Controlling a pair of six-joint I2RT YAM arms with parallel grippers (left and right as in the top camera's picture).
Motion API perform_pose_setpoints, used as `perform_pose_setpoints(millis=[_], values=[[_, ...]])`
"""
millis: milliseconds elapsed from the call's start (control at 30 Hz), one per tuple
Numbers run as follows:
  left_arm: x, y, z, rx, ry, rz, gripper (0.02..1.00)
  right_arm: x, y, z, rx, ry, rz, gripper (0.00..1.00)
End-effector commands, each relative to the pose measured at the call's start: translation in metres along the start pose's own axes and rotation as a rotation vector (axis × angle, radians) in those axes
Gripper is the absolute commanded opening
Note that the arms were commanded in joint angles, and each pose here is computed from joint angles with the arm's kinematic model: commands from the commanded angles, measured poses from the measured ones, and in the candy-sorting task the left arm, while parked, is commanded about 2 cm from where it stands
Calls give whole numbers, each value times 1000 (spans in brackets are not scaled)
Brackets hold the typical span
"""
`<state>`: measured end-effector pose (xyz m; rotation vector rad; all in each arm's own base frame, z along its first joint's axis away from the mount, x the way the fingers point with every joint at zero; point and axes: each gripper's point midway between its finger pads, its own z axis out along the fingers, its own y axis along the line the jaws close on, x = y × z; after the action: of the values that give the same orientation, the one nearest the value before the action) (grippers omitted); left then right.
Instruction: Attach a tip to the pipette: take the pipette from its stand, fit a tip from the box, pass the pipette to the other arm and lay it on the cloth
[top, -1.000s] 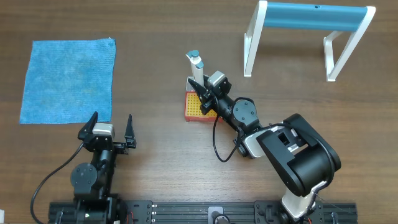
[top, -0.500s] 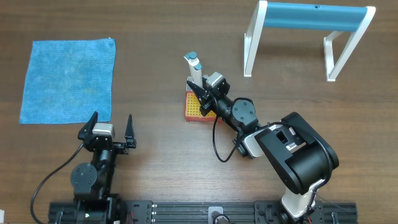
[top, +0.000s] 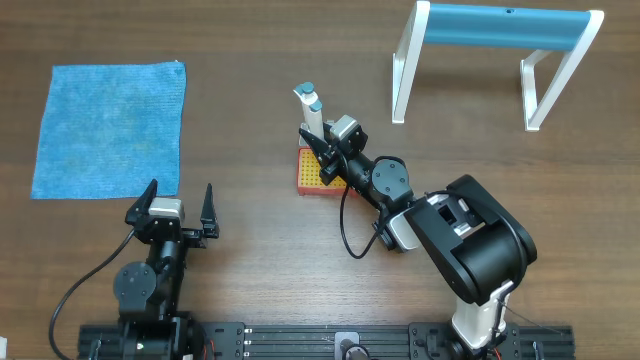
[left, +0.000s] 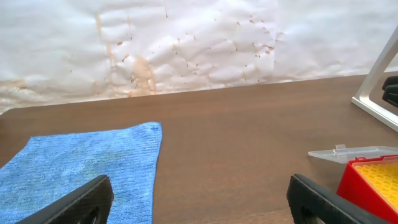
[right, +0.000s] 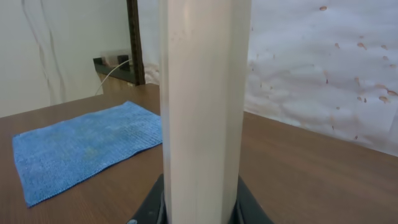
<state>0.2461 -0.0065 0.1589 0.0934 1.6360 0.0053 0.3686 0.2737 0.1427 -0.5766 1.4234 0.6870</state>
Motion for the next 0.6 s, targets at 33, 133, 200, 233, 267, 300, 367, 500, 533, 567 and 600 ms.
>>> perform_pose_setpoints(millis=[33,133,200,233,267,300,367,500,533,567,600], values=[[2,0,0,0,4,-9,901,45,3,-12,-6,125,43,80],[2,0,0,0,5,-9,904,57,6,-23,-3,164,54,82],[2,0,0,0,4,-9,901,62,7,-28,-3,182,59,82],[2,0,0,0,4,-9,901,64,7,-30,-2,189,62,82],[2,0,0,0,4,-9,904,66,8,-32,-2,194,63,82],[2,0,0,0,4,-9,901,67,8,-33,-1,199,64,82],[2,0,0,0,5,-9,901,68,8,-34,-1,202,65,82],[2,0,0,0,4,-9,901,70,8,-35,0,208,67,80],[2,0,0,0,5,-9,901,70,8,-36,0,210,67,82],[2,0,0,0,4,-9,901,71,8,-36,1,212,68,80],[2,0,0,0,4,-9,901,72,7,-37,4,215,69,82]])
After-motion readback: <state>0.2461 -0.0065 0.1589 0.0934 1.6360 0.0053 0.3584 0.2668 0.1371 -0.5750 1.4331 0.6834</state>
